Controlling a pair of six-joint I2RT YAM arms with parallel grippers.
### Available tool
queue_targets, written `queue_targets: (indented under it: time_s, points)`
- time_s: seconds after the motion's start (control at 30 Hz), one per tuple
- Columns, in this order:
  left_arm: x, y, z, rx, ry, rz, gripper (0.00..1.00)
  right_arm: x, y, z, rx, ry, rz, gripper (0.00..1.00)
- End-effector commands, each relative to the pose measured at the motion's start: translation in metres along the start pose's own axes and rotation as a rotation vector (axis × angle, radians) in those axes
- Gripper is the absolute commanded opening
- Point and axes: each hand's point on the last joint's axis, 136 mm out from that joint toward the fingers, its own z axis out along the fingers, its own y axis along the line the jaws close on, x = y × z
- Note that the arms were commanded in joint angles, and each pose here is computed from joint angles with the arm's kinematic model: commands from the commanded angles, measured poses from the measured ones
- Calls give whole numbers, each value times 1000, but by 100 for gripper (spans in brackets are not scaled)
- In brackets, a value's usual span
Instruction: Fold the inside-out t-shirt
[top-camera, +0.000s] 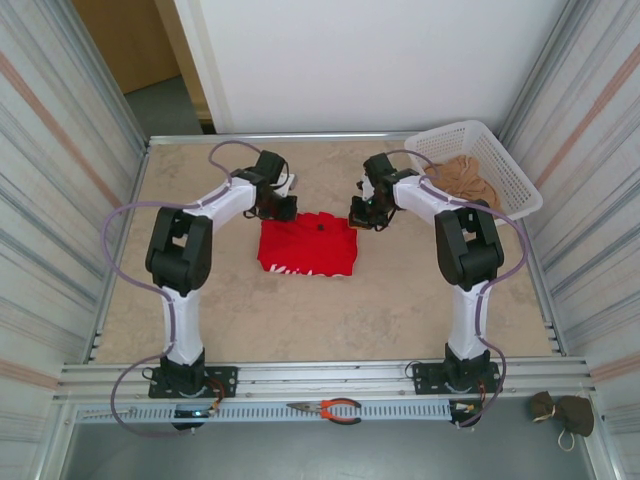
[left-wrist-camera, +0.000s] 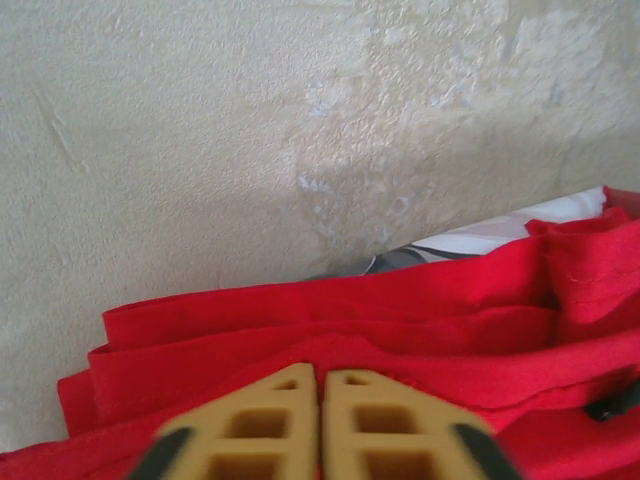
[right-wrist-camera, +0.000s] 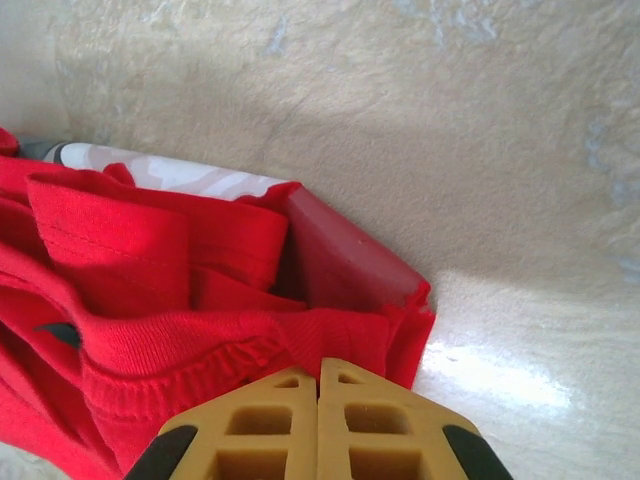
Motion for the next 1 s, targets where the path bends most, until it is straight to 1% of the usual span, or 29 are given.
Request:
queue_targets:
  time_s: [0.0,0.13,0.2,0.33,0.47,0.63,0.77,0.93,0.97]
  points:
    - [-15,8,-19,-46,-58,-6,0,-5,12,-22,-9,-38,-21,0]
    - [-26,18,-48,-49,-172,-49,0,-13,21,-48,-14,-119,-31,0]
    - [-29,26,-56,-34,-193,-89,0,-17,23,-52,-15,-136,-30,0]
    - [-31,36,-57,-33,-196,-114,0,-26,26,-50,-18,-157,-20,0]
    - [-35,45,-48,-34,-189,-130,0,-43,23,-40,0,-189,-1,0]
    - [-43,63,-31,-59,-178,-149,0,-70,22,-14,-31,-219,32,0]
    - [-57,82,-25,-67,-216,-190,0,-96,27,-2,-61,-256,28,0]
    - [-70,95,-19,-48,-244,-227,0,-113,27,13,-69,-265,49,0]
    - [-75,95,-22,-43,-254,-226,0,-114,27,18,-78,-254,59,7]
